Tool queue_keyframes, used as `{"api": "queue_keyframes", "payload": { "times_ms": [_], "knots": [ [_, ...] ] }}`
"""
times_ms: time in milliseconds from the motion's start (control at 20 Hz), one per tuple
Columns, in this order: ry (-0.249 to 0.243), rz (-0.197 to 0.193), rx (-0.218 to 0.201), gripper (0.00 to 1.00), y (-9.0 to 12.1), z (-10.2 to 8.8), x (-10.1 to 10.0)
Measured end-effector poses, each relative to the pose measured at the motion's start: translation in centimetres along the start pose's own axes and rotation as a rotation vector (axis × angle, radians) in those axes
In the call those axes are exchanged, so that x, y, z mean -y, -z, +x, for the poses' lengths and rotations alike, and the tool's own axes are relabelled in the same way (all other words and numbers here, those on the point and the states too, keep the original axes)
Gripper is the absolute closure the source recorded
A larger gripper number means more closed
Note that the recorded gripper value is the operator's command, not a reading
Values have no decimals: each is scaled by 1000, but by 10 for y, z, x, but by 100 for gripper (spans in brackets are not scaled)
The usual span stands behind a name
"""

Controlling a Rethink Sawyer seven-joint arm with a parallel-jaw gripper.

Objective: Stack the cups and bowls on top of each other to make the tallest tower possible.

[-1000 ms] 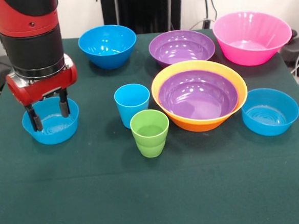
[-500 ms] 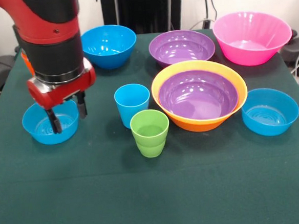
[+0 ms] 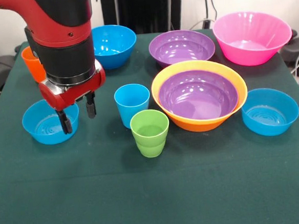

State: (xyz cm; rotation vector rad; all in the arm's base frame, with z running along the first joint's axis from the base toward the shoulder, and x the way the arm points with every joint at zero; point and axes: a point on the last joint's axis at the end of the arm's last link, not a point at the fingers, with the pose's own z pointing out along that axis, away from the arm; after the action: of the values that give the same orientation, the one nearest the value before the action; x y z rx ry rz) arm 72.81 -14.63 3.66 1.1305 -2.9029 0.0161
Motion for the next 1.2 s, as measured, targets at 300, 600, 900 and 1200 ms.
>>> {"api": "queue_keyframes", "payload": {
  "times_ms": [300, 600, 900, 1200],
  "knots": [
    [0, -27, -15, 0, -8, 3, -5],
    [0, -37, -20, 0, -8, 5, -8],
    [-1, -77, -40, 0, -12, 21, -26],
    [5, -93, -47, 0, -19, 32, -46]
  ]
}}
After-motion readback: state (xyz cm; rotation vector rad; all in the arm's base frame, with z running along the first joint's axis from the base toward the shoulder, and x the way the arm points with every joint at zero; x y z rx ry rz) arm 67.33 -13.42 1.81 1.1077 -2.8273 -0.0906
